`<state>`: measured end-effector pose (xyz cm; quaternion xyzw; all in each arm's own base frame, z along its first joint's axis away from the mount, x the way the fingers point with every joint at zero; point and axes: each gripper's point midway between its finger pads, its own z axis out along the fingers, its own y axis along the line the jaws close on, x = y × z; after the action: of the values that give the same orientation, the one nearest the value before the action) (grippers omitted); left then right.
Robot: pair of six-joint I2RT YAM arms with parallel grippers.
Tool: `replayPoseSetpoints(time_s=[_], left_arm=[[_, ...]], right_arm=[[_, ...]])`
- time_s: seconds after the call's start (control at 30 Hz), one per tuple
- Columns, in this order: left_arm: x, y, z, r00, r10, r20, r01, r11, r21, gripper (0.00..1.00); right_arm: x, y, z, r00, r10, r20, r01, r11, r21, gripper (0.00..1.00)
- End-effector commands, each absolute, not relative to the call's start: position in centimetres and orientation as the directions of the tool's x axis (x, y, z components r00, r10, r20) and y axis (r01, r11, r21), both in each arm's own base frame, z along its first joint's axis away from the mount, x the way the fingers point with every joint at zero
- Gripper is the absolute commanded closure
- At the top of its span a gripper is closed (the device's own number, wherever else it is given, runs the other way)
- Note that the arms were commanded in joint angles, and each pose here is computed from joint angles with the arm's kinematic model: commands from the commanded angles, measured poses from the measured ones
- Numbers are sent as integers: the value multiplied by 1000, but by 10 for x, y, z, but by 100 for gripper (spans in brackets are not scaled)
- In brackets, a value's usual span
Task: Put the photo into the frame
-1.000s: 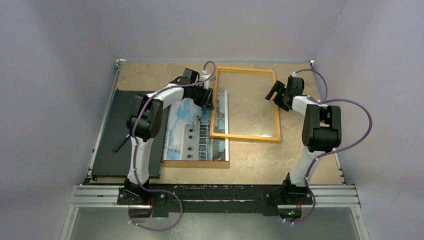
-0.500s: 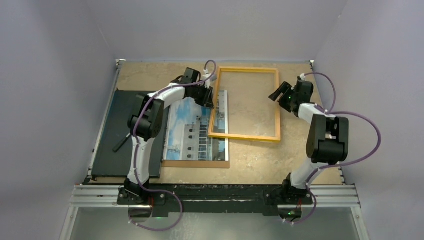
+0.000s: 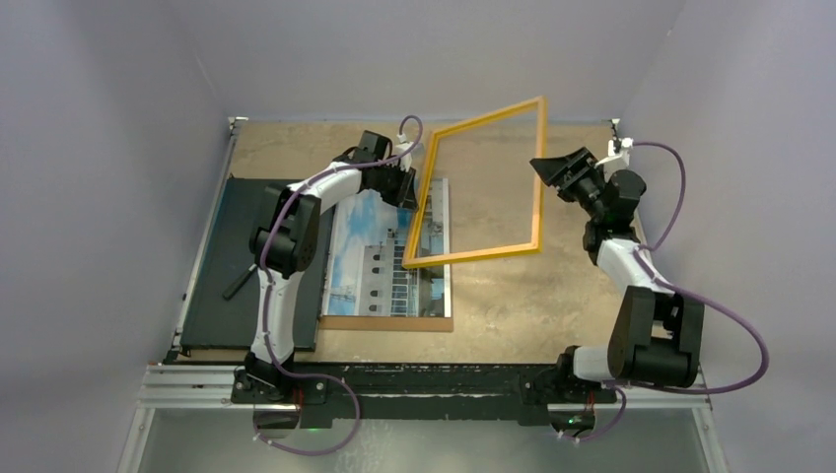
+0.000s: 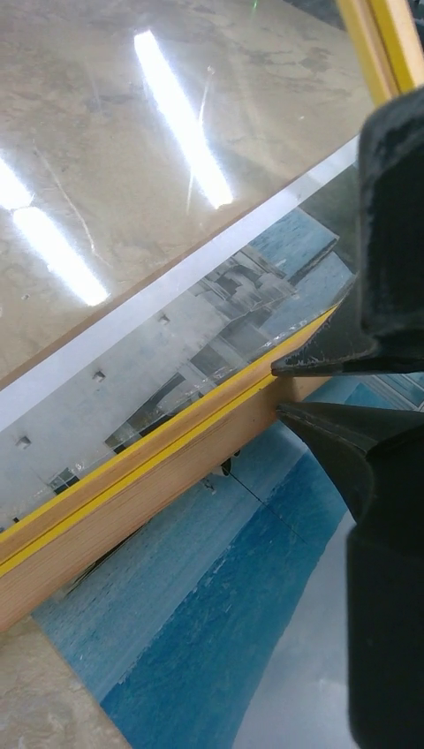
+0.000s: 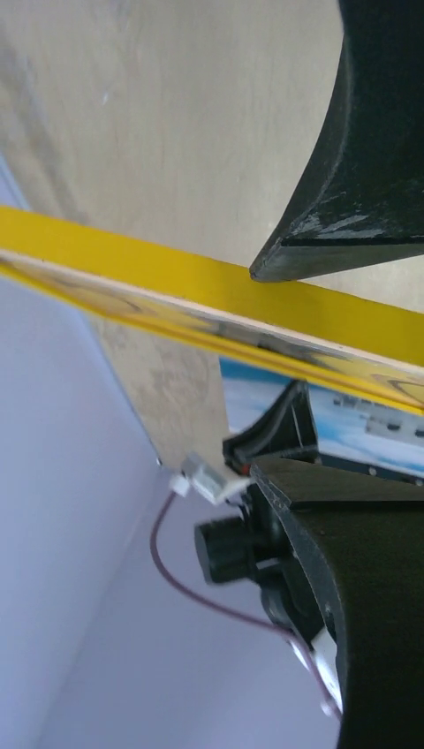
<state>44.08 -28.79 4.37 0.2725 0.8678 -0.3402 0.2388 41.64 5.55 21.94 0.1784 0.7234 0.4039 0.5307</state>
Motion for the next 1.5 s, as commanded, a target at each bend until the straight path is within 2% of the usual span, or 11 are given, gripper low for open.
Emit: replayPoseSetpoints(time_s=[0.0, 0.2, 0.43, 0.77, 1.1, 1.3, 1.47], left_arm=[[423, -307, 14, -724, 377, -577, 666, 597, -446, 88], [420, -306, 21, -719, 374, -585, 671, 594, -445, 90], [417, -304, 22, -704, 391, -593, 688, 582, -434, 93], [411, -300, 25, -694, 405, -596, 700, 575, -424, 95], [407, -296, 28, -707, 393, -589, 687, 578, -439, 98], [407, -290, 27, -713, 389, -583, 680, 587, -440, 99], [410, -285, 29, -711, 388, -586, 679, 596, -429, 100]], right_arm=[[354, 134, 223, -710, 550, -441, -274, 361, 891, 24], [351, 148, 234, -733, 554, -395, -297, 263, 918, 22], [343, 195, 264, -783, 508, -358, -364, 91, 927, 22], [357, 201, 270, -779, 534, -328, -355, 55, 933, 23], [378, 239, 275, -819, 506, -271, -352, -70, 933, 24], [385, 246, 281, -821, 499, -277, -356, -68, 932, 23], [396, 246, 279, -794, 506, -336, -360, 52, 931, 18]])
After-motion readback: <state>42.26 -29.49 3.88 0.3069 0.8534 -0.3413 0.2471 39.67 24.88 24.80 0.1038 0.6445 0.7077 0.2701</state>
